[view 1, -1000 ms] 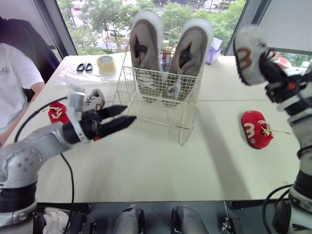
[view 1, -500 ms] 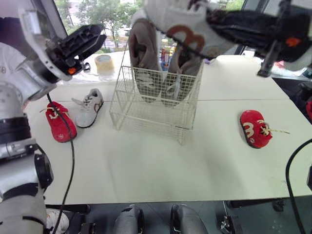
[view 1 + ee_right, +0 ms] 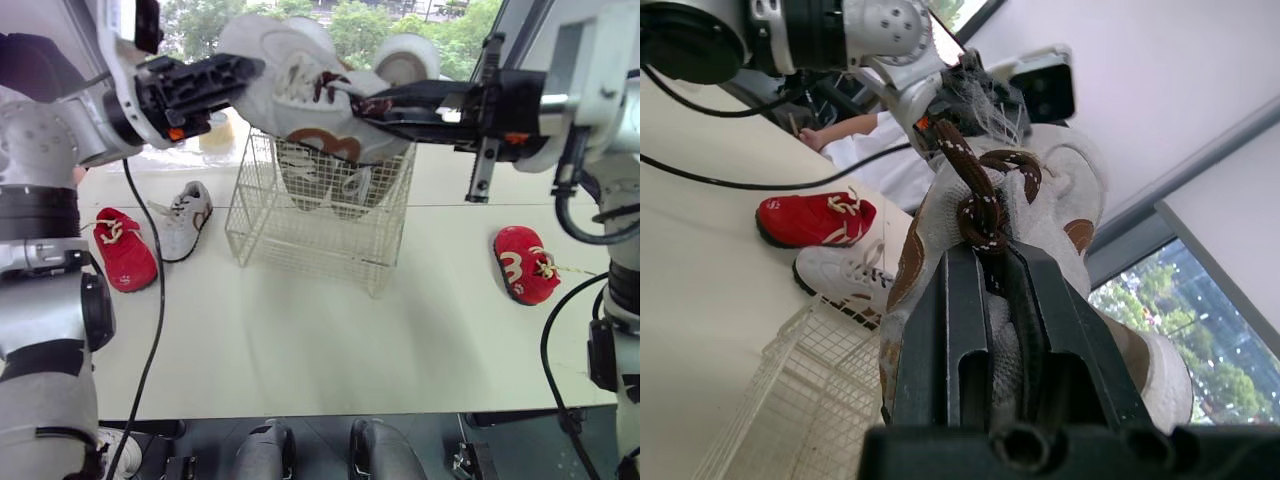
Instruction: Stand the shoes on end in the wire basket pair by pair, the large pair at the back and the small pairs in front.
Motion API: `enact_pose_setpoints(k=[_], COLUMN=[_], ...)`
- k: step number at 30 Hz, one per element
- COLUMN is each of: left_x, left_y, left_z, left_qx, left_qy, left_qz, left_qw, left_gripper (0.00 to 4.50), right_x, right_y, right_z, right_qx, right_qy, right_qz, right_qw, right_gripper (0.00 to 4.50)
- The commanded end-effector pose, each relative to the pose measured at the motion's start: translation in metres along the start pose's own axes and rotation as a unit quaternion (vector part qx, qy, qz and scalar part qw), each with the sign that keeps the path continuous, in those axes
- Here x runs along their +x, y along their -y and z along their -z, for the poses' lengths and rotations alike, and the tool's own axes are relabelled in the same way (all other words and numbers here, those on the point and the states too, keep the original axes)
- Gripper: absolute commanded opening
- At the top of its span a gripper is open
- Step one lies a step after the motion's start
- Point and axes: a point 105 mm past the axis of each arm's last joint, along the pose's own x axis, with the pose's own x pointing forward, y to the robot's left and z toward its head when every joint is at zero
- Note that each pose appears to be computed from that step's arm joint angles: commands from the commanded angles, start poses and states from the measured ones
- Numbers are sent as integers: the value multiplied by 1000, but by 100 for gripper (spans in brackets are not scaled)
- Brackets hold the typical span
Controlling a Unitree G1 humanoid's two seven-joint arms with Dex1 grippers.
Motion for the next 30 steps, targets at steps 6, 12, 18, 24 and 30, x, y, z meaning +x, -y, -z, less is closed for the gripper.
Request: enact_pose_setpoints(k=[6,12,18,24,30], left_x=[3,-8,-21,-10,7], left_y=[7,17,32,36,30], left_z=[-15,-25,-31,-28,-15], left_qx=[21,29,62,63,42], left_qy=[16,108,247,390,414], left_qz=[22,8,-17,-31,-34], left_qw=[999,994,967,918,909], left_gripper=[20,20,20,20,20], right_x=[-3,-20,-56,-17,20], right_y=[3,19,44,20,13], right_z=[-12,1,13,36,32], right_qx=[-38,71,282,523,574], right_qy=[6,21,170,352,392], right_qz=[7,102,282,304,278], right_qw=[999,992,901,714,663], right_gripper=[0,175,449,449,449])
